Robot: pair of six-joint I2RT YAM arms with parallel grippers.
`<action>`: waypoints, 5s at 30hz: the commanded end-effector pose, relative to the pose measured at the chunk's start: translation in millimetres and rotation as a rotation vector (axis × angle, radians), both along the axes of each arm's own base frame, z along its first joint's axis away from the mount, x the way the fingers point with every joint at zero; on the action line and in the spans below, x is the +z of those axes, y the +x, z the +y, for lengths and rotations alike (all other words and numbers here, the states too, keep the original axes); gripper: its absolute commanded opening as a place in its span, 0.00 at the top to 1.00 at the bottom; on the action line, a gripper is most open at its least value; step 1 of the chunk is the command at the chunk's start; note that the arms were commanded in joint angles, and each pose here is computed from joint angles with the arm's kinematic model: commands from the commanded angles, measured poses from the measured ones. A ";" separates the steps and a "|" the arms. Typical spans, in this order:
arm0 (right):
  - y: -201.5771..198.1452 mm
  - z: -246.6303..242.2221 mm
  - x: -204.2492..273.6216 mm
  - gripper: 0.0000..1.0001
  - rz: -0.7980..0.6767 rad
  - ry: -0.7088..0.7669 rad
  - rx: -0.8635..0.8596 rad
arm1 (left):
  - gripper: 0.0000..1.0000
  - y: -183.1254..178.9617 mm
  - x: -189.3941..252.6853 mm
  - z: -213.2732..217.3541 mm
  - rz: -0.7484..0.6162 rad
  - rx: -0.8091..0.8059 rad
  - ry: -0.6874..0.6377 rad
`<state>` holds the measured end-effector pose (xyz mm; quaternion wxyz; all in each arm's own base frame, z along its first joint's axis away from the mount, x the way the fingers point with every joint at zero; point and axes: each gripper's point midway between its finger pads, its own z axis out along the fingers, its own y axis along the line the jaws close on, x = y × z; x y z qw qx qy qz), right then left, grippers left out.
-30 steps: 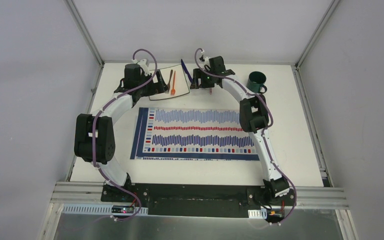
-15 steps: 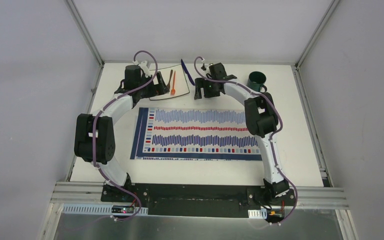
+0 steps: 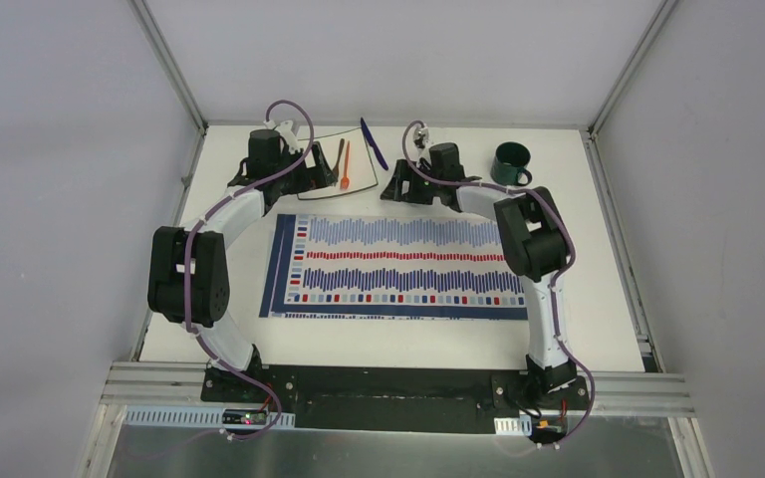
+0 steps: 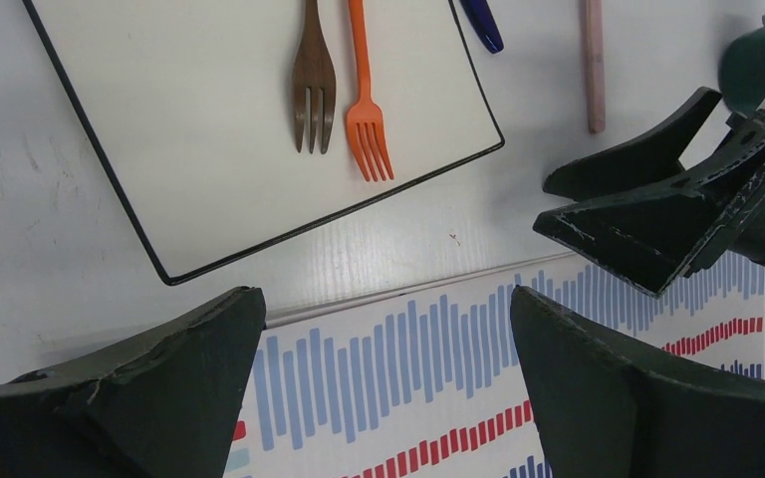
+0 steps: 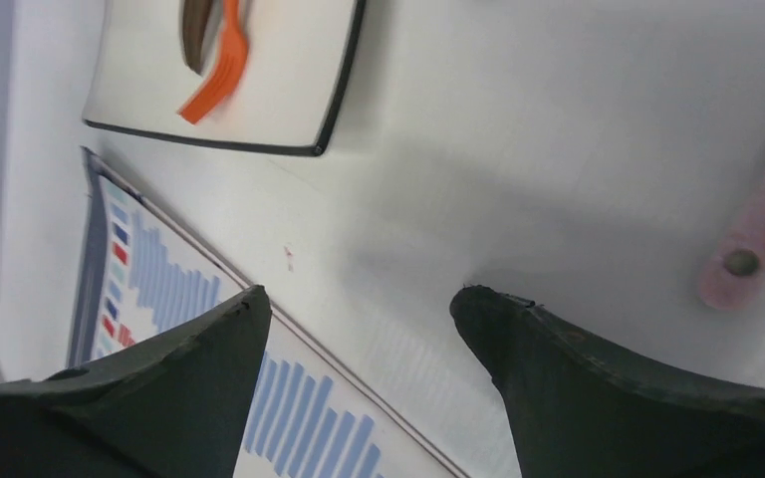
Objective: Set the dinner table for one person
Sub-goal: Pick up the plate at the center of the board.
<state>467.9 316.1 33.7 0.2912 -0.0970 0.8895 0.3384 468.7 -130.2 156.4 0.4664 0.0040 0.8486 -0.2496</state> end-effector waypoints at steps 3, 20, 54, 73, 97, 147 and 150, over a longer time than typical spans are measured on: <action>14.3 47.1 49.2 0.17 -0.086 0.331 -0.018 | 0.01 10.7 9.6 9.3 -0.063 0.019 0.032; 14.8 57.9 47.5 0.23 -0.082 0.344 -0.002 | 0.01 37.1 -33.6 67.7 -0.009 0.160 0.043; 44.9 70.7 43.9 0.35 -0.117 0.417 -0.047 | 0.01 94.9 -67.2 64.7 0.051 0.045 -0.361; 56.5 80.2 23.8 0.41 -0.109 0.463 -0.068 | 0.01 95.0 -72.3 68.4 0.052 0.083 -0.329; 49.7 82.3 29.4 0.41 -0.105 0.478 -0.034 | 0.01 94.2 -64.5 76.7 0.078 0.132 -0.306; 65.6 84.1 25.0 1.00 -0.100 0.462 -0.027 | 1.00 88.7 -67.7 61.6 0.103 0.056 -0.348; 60.9 88.0 25.7 1.00 -0.094 0.466 -0.013 | 1.00 85.1 -63.3 58.1 0.099 0.049 -0.353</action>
